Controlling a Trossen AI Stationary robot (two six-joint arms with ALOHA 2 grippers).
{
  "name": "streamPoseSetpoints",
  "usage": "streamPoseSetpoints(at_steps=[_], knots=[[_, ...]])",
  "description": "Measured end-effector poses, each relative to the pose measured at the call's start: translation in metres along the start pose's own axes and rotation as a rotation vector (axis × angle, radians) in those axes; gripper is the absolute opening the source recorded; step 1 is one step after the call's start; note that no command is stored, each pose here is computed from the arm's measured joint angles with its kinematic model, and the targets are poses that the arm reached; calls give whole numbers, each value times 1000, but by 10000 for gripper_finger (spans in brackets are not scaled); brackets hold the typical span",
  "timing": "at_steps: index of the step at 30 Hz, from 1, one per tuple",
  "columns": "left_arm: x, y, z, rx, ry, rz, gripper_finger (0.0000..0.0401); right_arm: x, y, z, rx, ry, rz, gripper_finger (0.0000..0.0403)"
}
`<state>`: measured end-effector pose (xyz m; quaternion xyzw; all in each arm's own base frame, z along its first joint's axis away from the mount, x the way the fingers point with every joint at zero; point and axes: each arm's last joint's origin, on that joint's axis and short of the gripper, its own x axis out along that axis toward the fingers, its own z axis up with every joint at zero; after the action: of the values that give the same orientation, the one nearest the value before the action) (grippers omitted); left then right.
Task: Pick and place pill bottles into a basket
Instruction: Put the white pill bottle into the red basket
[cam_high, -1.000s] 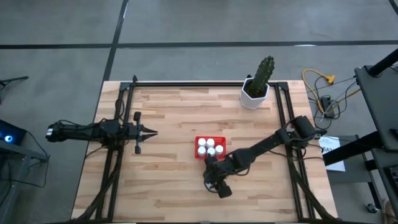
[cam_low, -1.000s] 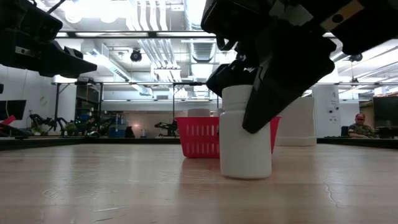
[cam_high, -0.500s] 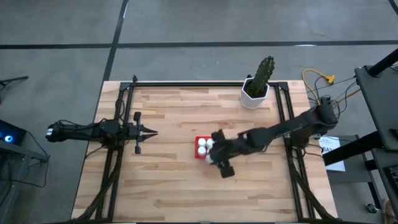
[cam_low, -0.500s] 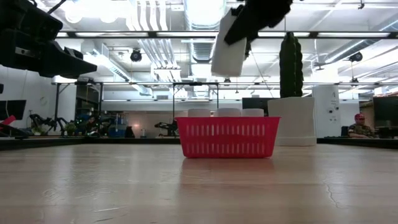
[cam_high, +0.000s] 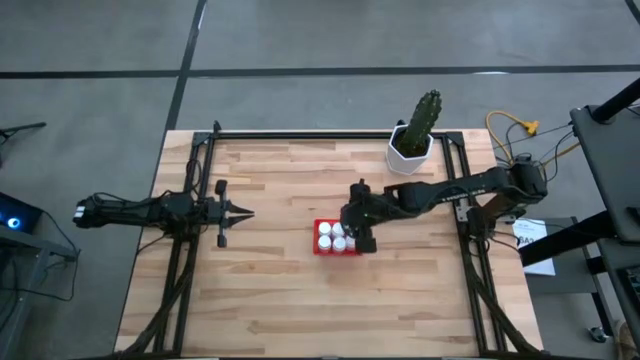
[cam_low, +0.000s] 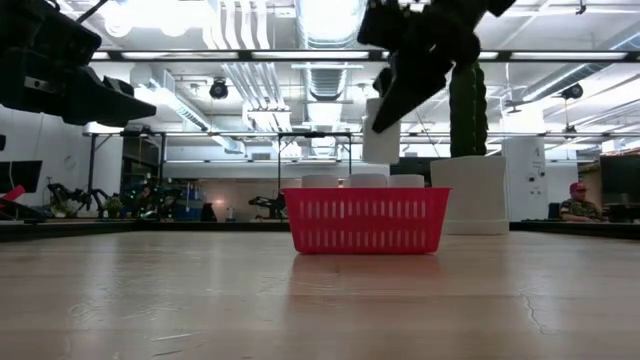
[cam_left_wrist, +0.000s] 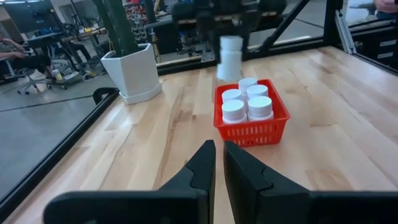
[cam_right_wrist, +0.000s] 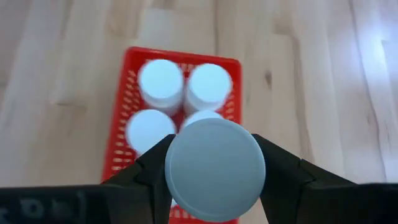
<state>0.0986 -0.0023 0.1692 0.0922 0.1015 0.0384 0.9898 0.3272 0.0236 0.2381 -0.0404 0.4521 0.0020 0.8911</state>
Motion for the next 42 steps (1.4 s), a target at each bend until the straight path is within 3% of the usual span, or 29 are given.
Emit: streamPoseSetpoints(at_steps=[7, 28, 42], knots=[[0, 0, 0, 1, 2, -1, 15, 8, -14, -16, 42, 47, 2, 165], [0, 0, 0, 1, 5, -1, 15, 20, -8, -30, 85, 38, 113, 165], [0, 0, 0, 0, 3, -1, 15, 22, -7, -33, 86, 44, 115, 165]])
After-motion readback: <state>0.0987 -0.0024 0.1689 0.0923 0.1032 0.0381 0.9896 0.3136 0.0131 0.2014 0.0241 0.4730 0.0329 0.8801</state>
